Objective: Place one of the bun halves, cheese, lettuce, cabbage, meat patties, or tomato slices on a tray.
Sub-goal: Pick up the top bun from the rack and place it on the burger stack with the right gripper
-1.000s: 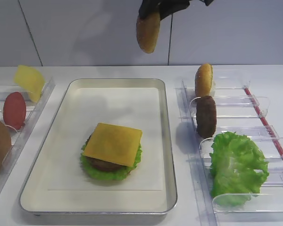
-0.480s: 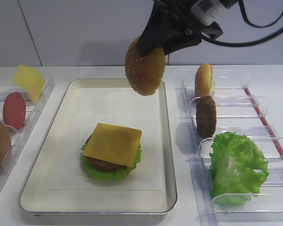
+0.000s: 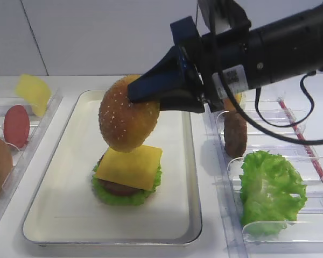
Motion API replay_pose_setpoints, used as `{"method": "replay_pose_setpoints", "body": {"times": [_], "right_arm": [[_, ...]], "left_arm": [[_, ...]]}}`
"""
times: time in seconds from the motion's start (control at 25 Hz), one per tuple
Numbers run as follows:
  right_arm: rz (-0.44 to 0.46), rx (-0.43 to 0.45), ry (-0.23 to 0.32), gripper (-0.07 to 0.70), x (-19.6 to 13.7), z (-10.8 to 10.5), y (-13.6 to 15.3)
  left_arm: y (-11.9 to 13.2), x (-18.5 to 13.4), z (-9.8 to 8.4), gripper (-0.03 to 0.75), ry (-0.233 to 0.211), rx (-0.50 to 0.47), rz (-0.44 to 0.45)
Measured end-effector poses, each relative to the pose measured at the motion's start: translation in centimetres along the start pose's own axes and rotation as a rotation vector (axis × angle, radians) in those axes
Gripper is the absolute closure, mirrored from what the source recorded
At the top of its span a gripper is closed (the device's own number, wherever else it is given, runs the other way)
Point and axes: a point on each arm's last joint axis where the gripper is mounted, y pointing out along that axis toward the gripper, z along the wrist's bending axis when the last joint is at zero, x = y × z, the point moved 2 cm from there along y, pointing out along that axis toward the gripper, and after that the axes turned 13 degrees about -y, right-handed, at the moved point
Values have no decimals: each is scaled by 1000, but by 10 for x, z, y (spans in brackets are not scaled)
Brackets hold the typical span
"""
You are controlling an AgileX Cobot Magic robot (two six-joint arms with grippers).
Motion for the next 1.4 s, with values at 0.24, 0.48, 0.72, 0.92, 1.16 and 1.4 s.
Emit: {"method": "replay_pose_setpoints", "body": {"times": [0.24,0.48,0.72,0.92,1.16,1.4], "right_arm": [[-40,2,151,391,-26,-26,10],[-79,78,293,391,-34,-45,22],[-77,66,328,391,-38,-56,27],[-89,5,329,391,-38,-63,27],[-94,-23,332,391,-38,-66,27],[-97,-37,324,391,-38,-67,27]], "left_arm": [[0,0,0,545,0,0,0],[0,0,0,545,0,0,0],[0,0,0,545,0,0,0],[0,0,0,545,0,0,0],[0,0,0,545,0,0,0],[0,0,0,545,0,0,0]]}}
